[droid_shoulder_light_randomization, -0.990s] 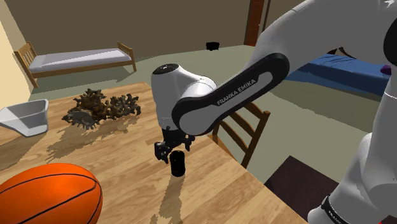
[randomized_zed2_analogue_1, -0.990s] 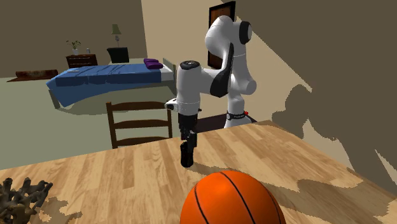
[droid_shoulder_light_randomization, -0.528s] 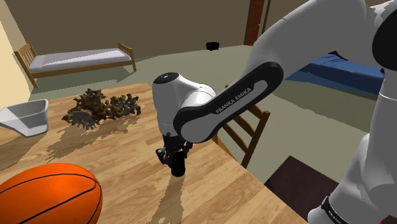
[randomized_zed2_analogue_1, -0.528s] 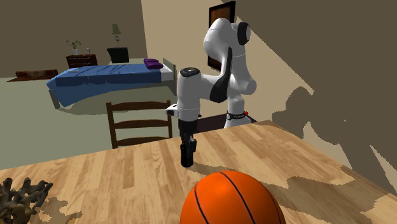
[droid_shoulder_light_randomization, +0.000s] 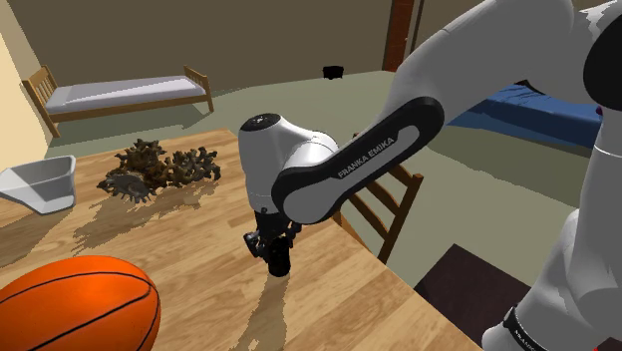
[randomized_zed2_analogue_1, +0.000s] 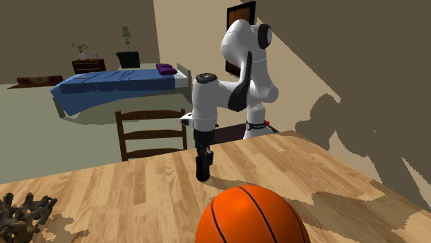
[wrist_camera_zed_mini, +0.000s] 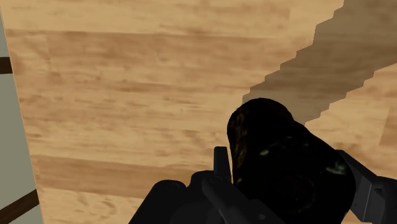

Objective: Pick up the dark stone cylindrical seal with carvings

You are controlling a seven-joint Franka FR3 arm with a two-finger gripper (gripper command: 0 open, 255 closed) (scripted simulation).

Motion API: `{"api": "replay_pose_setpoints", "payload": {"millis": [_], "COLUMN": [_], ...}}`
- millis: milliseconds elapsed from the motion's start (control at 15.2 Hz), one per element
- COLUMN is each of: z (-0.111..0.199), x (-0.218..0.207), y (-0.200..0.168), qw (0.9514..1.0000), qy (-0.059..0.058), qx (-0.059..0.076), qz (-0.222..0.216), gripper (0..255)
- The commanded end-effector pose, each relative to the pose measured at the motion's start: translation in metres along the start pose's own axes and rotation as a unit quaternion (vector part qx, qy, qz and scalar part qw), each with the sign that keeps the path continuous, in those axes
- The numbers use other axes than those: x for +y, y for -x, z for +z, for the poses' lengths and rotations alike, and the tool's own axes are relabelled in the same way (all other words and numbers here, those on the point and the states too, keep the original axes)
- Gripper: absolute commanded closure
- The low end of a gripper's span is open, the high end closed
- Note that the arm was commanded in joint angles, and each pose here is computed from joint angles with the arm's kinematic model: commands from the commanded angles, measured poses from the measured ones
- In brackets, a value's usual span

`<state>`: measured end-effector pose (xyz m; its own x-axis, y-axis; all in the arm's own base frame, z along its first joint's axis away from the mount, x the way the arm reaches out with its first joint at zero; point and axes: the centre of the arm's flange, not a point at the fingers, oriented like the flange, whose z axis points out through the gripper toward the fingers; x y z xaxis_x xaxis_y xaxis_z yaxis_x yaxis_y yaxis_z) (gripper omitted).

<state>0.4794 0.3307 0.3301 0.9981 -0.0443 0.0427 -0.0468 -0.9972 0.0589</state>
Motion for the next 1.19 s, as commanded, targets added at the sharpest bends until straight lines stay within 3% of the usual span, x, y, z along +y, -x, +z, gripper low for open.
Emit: {"api": "replay_pose_setpoints", "payload": {"millis": [0,1122], "z": [0.001,-0.079], "x": [0.0,0.005], "y": [0.0,-0.004], "qw": [1.0,1.0], "qy": [0.001,0.001], "qx": [-0.001,-0.001], "qz": [0.0,0.0], "gripper": [255,255]}}
